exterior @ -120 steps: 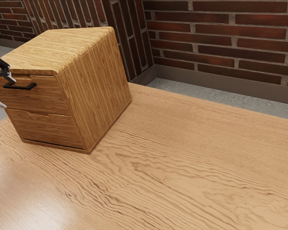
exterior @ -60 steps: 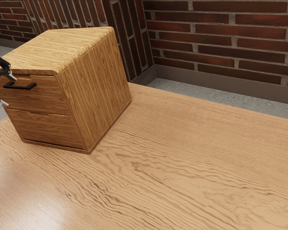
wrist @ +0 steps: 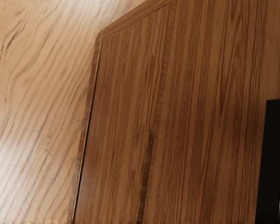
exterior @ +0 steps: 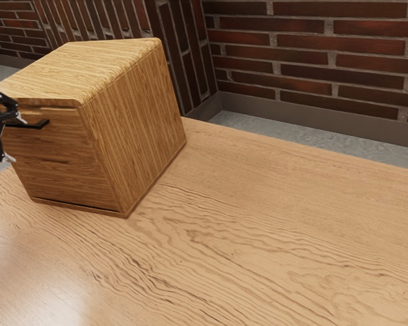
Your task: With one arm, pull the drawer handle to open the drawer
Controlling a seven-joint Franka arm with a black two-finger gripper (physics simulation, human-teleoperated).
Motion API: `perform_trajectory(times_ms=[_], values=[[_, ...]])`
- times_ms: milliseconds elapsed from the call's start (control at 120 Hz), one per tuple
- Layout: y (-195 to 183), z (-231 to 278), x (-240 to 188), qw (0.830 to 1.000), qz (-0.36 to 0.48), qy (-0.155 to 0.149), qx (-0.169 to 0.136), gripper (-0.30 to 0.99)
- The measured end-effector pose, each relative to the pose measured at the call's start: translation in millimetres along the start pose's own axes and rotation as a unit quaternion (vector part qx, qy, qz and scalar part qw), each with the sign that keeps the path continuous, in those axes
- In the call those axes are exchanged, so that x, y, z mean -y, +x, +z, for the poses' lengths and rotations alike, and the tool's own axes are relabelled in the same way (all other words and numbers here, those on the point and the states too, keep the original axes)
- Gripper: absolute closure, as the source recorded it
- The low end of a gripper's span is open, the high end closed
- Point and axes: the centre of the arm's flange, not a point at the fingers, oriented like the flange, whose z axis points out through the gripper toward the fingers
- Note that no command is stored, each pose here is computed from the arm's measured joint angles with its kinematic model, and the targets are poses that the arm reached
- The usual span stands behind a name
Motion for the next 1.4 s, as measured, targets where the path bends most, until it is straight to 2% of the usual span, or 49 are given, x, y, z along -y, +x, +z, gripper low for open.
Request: perform_trajectory(times_ms=[258, 500, 667, 767, 942, 1117, 1400], values=[[2.2, -15.0, 33.9, 0.999, -0.009, -0.006, 0.037, 0.03], [4.8, -40.0, 78.9, 0.999, -0.019, -0.01, 0.045, 0.03], [26.5, -60.3, 102.6, 0.998, -0.038, -0.018, 0.039, 0.03], [22.1, -69.9, 116.2, 0.999, -0.037, -0.019, 0.031, 0.03], [15.6, -73.8, 138.2, 0.999, -0.035, -0.019, 0.037, 0.03], [23.5, -86.2, 159.1, 0.998, -0.046, -0.026, 0.027, 0.03], [13.9, -105.4, 186.9, 0.998, -0.045, -0.033, 0.008, 0.03]])
